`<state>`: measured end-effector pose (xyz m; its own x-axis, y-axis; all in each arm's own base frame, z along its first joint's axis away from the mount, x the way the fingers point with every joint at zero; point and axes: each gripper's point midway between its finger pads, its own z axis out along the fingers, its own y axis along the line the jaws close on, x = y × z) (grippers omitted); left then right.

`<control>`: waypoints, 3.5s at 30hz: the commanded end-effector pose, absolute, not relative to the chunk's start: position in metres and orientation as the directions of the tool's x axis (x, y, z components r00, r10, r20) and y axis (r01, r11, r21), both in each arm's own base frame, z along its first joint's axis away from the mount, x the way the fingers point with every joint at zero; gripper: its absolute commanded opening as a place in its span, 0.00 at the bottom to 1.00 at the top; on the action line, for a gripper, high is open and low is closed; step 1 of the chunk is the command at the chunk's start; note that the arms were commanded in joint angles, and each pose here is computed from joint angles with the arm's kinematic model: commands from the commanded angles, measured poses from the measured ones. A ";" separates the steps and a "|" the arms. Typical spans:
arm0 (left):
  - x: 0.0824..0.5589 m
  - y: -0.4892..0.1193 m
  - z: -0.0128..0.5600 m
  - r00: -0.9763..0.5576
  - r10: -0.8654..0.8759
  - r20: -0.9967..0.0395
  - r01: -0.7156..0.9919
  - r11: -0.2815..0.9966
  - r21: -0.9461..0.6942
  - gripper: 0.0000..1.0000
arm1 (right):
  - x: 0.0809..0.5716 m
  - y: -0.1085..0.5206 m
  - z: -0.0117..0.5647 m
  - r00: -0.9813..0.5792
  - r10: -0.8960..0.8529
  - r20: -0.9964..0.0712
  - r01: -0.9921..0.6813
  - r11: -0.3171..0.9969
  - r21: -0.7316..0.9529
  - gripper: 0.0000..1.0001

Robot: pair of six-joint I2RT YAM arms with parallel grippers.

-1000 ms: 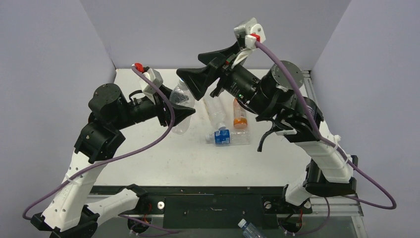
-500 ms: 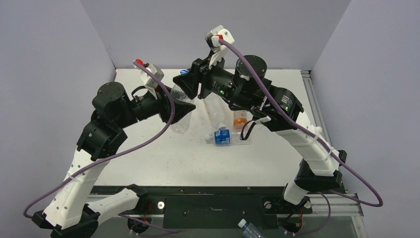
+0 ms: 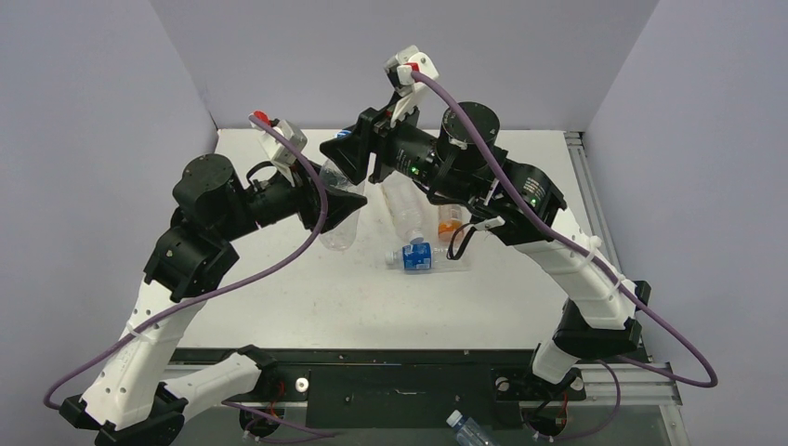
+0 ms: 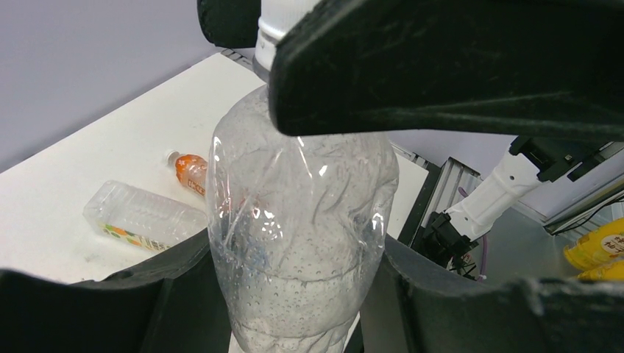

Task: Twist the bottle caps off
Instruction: Unscrew the bottle cap from the plastic bottle.

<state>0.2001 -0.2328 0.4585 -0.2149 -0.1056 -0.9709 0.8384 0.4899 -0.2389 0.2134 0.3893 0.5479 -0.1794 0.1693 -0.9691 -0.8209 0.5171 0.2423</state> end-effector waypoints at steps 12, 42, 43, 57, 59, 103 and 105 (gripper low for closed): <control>0.190 -0.237 0.459 -0.220 -0.135 -0.966 0.860 0.440 -0.257 0.00 | 0.198 0.371 0.580 -0.094 0.230 -0.969 -0.862 0.467 0.195 0.00; 0.211 -0.227 0.457 -0.070 -0.126 -0.990 0.826 0.549 -0.128 0.00 | 0.220 0.343 0.574 -0.076 0.214 -0.974 -0.723 0.660 0.202 0.80; 0.217 -0.225 0.454 -0.055 -0.114 -0.992 0.805 0.582 -0.112 0.00 | 0.222 0.347 0.571 -0.090 0.216 -0.972 -0.717 0.664 0.213 0.81; 0.214 -0.225 0.451 -0.022 -0.096 -0.995 0.784 0.616 -0.077 0.00 | 0.218 0.381 0.556 -0.185 0.233 -0.955 -0.761 0.580 0.289 0.66; 0.214 -0.225 0.452 -0.025 -0.104 -0.994 0.782 0.618 -0.084 0.00 | 0.220 0.385 0.550 -0.199 0.225 -0.954 -0.760 0.579 0.295 0.59; 0.079 -0.256 0.540 -0.264 -0.196 -0.944 0.963 -0.114 -0.245 0.00 | 0.055 0.337 0.613 -0.083 0.271 -0.959 -0.929 -0.370 -0.024 0.00; 0.077 -0.256 0.540 -0.260 -0.191 -0.946 0.963 -0.124 -0.240 0.00 | 0.049 0.328 0.621 -0.110 0.292 -0.950 -0.909 -0.416 -0.023 0.00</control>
<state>0.0970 -0.2659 0.5004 -0.3119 -0.1207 -0.9424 0.9501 -0.0414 -0.3092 0.1041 0.3616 0.6005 -0.1157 0.2549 -0.9600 -0.9846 -0.1570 0.0770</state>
